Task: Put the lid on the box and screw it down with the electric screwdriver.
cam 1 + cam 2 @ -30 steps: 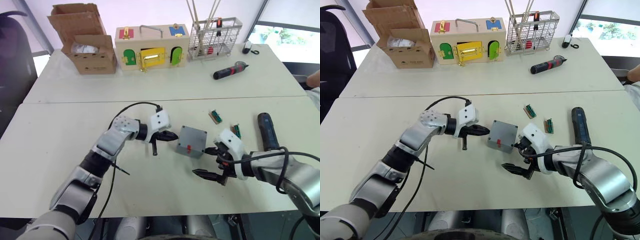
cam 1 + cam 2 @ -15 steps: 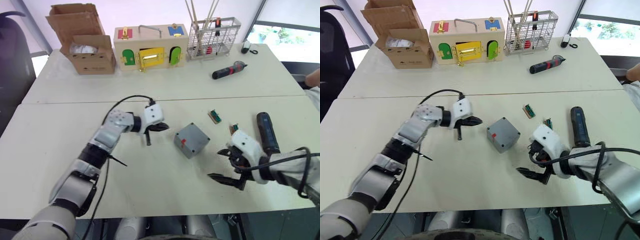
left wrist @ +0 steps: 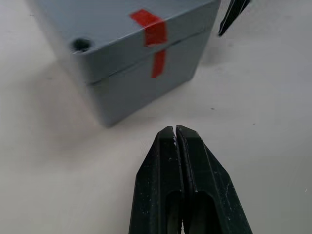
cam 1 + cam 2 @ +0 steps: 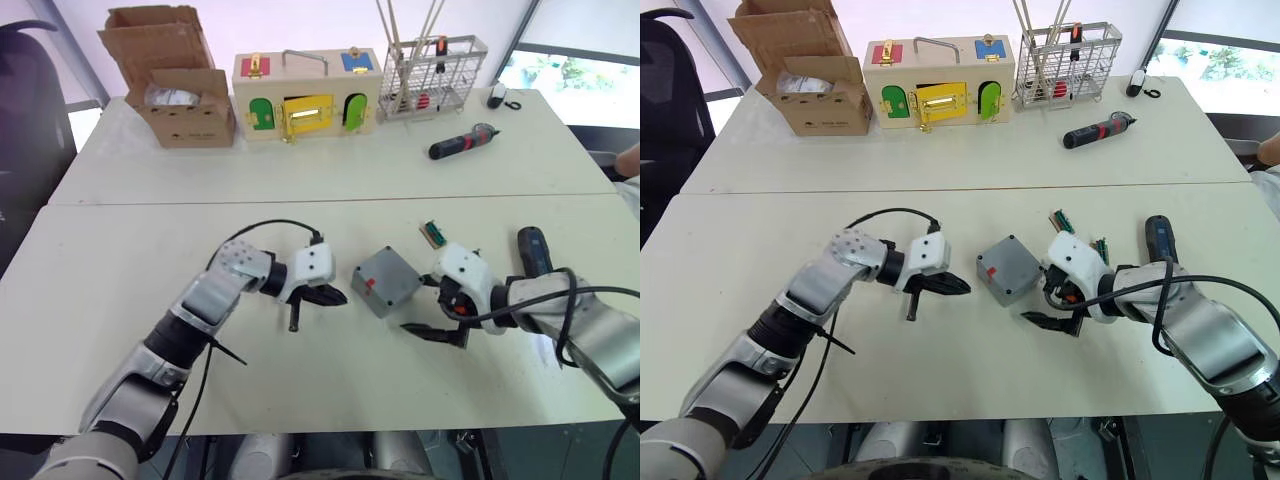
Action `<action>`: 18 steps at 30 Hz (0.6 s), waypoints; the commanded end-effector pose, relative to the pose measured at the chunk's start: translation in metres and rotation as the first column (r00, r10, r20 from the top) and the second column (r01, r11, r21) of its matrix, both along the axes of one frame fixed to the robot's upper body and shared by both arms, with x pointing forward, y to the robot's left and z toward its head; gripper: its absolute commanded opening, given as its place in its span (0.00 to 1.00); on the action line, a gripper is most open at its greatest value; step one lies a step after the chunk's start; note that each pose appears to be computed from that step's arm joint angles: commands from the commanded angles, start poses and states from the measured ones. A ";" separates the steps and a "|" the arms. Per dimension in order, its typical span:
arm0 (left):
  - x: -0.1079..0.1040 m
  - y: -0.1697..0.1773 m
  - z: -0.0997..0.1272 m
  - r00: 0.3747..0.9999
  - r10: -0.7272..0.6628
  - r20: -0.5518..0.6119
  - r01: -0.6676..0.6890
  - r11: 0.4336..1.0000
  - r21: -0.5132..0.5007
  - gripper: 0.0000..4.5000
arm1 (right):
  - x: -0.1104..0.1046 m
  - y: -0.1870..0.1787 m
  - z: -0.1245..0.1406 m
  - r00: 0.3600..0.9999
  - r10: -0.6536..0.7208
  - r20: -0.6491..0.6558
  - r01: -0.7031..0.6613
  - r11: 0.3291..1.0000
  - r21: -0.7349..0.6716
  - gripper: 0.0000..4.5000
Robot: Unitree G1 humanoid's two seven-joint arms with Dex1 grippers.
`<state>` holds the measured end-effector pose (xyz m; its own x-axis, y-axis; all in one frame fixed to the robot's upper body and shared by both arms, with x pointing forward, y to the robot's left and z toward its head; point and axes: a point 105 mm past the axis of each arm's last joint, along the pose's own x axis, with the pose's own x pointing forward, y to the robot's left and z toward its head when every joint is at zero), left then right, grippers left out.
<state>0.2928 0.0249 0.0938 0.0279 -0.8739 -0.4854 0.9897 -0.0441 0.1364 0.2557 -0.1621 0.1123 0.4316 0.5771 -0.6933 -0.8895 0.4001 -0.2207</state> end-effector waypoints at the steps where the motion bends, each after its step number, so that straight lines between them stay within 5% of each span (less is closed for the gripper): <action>1: 0.012 -0.004 0.012 0.996 0.048 0.069 -0.046 0.998 -0.034 0.00 | -0.011 0.016 0.012 0.998 0.060 0.007 -0.061 0.996 0.059 0.99; 13: 0.020 0.005 0.016 0.991 0.086 0.104 -0.082 0.996 -0.045 0.00 | -0.020 0.006 0.009 0.998 -0.059 0.012 0.059 0.997 0.046 0.99; 18: 0.030 0.020 0.050 0.984 0.156 0.090 -0.139 0.976 -0.169 0.00 | -0.020 -0.025 0.053 0.952 -0.292 0.092 0.266 0.937 0.226 0.99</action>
<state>0.3208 0.0461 0.1096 0.1939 -0.8821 -0.4292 0.9738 0.1203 0.1928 0.2363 -0.1867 0.1370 0.5925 0.5386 -0.5991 -0.7447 0.6497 -0.1524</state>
